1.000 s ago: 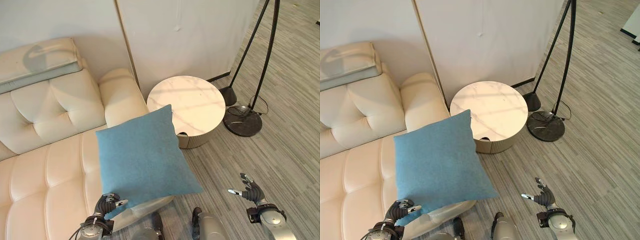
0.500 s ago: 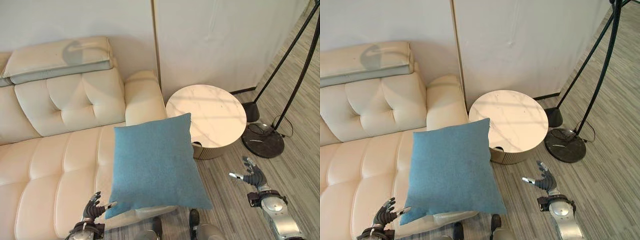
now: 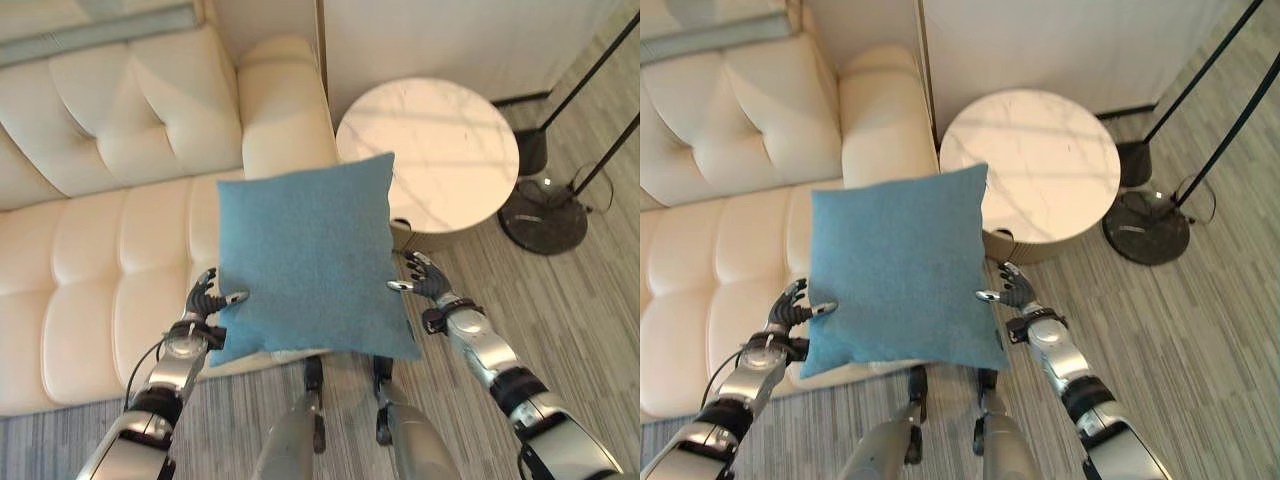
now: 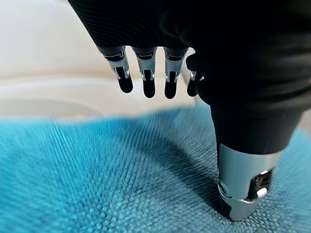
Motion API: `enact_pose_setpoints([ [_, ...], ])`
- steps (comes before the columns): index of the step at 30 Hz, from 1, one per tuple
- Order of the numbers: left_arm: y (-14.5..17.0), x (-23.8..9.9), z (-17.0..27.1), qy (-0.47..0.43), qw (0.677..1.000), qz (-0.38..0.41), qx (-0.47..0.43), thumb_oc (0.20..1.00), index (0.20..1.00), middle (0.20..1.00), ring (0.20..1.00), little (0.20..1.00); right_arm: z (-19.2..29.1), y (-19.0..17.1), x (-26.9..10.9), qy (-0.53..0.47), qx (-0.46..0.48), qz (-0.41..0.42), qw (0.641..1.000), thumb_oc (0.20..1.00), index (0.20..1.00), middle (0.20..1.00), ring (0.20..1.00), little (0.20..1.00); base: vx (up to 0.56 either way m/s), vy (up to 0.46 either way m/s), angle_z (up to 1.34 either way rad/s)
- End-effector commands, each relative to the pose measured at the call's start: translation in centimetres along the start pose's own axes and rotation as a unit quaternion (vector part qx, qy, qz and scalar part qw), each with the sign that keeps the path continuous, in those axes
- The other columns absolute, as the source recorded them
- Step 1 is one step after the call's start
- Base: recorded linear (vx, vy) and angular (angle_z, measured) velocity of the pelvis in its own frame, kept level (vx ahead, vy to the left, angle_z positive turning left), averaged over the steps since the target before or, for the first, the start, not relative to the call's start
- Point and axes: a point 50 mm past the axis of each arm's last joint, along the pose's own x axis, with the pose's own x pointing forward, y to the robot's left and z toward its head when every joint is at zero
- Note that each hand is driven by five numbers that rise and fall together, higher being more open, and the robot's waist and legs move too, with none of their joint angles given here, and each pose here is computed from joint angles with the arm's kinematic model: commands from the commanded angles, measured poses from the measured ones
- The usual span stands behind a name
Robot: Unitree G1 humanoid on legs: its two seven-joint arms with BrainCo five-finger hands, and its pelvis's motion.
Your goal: Pick up all the scattered cushions and arrange them neatly on the sofa.
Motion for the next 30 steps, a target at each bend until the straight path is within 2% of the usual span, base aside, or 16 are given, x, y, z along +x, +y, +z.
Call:
enact_pose_setpoints([
  [1, 1.2, 1.4, 2.3, -0.015, 0.999, 0.039, -0.009, 1.0, 1.0, 1.0, 1.0, 1.0, 2.5, 2.3, 0.9, -0.042, -0.006, 0.021, 0.999, 1.0, 1.0, 1.0, 1.0, 1.0, -0.04, 0.011, -0.05],
  [2, 1.2, 1.4, 2.3, -0.015, 0.999, 0.039, -0.009, 1.0, 1.0, 1.0, 1.0, 1.0, 2.5, 2.3, 0.9, -0.042, -0.006, 0.021, 0.999, 1.0, 1.0, 1.0, 1.0, 1.0, -0.08, 0.007, -0.01],
  [4, -1.7, 2.3, 5.1, -0.03, 0.999, 0.015, -0.02, 1.0, 1.0, 1.0, 1.0, 1.0, 5.3, 5.3, 2.1, -0.067, -0.056, 0.057, 0.995, 1.0, 1.0, 1.0, 1.0, 1.0, -0.06, -0.009, -0.03],
  [7, -3.1, 2.1, 5.9, -0.044, 0.999, -0.005, -0.023, 1.0, 1.0, 1.0, 1.0, 1.0, 6.1, 6.1, 2.2, -0.078, -0.072, 0.066, 0.992, 1.0, 1.0, 1.0, 1.0, 1.0, -0.01, -0.006, 0.0],
  [8, -4.1, 2.0, 6.8, -0.06, 0.998, -0.018, -0.029, 1.0, 1.0, 1.0, 1.0, 1.0, 6.6, 6.3, 2.3, -0.086, -0.078, 0.069, 0.991, 0.595, 0.595, 0.595, 0.595, 0.595, 0.01, -0.008, 0.09],
  [9, -4.9, 1.7, 6.9, -0.066, 0.997, -0.029, -0.036, 0.511, 0.511, 0.511, 0.511, 0.511, 6.8, 6.5, 2.2, -0.09, -0.079, 0.071, 0.99, 0.235, 0.235, 0.235, 0.235, 0.235, 0.02, -0.007, 0.08],
  [10, -5.5, 1.5, 7.0, -0.072, 0.996, -0.037, -0.044, 0.2, 0.2, 0.2, 0.2, 0.2, 6.8, 6.7, 2.1, -0.093, -0.08, 0.072, 0.99, 0.2, 0.2, 0.2, 0.2, 0.2, 0.04, -0.013, 0.07],
  [13, -6.8, 0.9, 7.9, -0.095, 0.992, -0.054, -0.068, 0.2, 0.2, 0.2, 0.2, 0.2, 7.0, 6.8, 1.9, -0.1, -0.077, 0.073, 0.989, 0.2, 0.2, 0.2, 0.2, 0.2, 0.02, -0.013, 0.02],
  [14, -7.9, 0.0, 8.9, -0.128, 0.985, -0.072, -0.094, 0.2, 0.2, 0.2, 0.2, 0.2, 7.2, 6.8, 1.6, -0.115, -0.068, 0.071, 0.989, 0.2, 0.2, 0.2, 0.2, 0.2, 0.0, 0.0, 0.0],
  [17, -8.6, -0.9, 9.6, -0.154, 0.978, -0.085, -0.115, 0.2, 0.2, 0.2, 0.2, 0.2, 7.2, 6.5, 1.3, -0.124, -0.06, 0.067, 0.988, 0.2, 0.2, 0.2, 0.2, 0.2, 0.02, -0.011, 0.02],
  [21, -9.4, -3.3, 10.3, -0.197, 0.956, -0.114, -0.188, 0.2, 0.2, 0.2, 0.2, 0.2, 6.7, 5.5, -0.1, -0.147, -0.038, 0.058, 0.987, 0.2, 0.2, 0.2, 0.2, 0.2, 0.04, -0.013, 0.06],
  [25, -9.3, -5.0, 9.7, -0.213, 0.944, -0.132, -0.214, 0.2, 0.2, 0.2, 0.2, 0.2, 6.6, 4.6, -1.8, -0.181, -0.035, 0.056, 0.981, 0.2, 0.2, 0.2, 0.2, 0.2, 0.08, 0.022, 0.0],
  [28, -7.3, -7.4, 8.3, -0.229, 0.931, -0.131, -0.251, 0.2, 0.2, 0.2, 0.2, 0.2, 6.8, 2.3, -5.6, -0.245, -0.035, 0.049, 0.968, 0.2, 0.2, 0.2, 0.2, 0.2, 0.09, 0.072, -0.04],
  [30, -7.0, -7.9, 7.9, -0.228, 0.931, -0.133, -0.251, 0.2, 0.2, 0.2, 0.2, 0.2, 6.5, 2.1, -6.5, -0.25, -0.033, 0.051, 0.966, 0.2, 0.2, 0.2, 0.2, 0.2, 0.07, 0.091, -0.14],
])
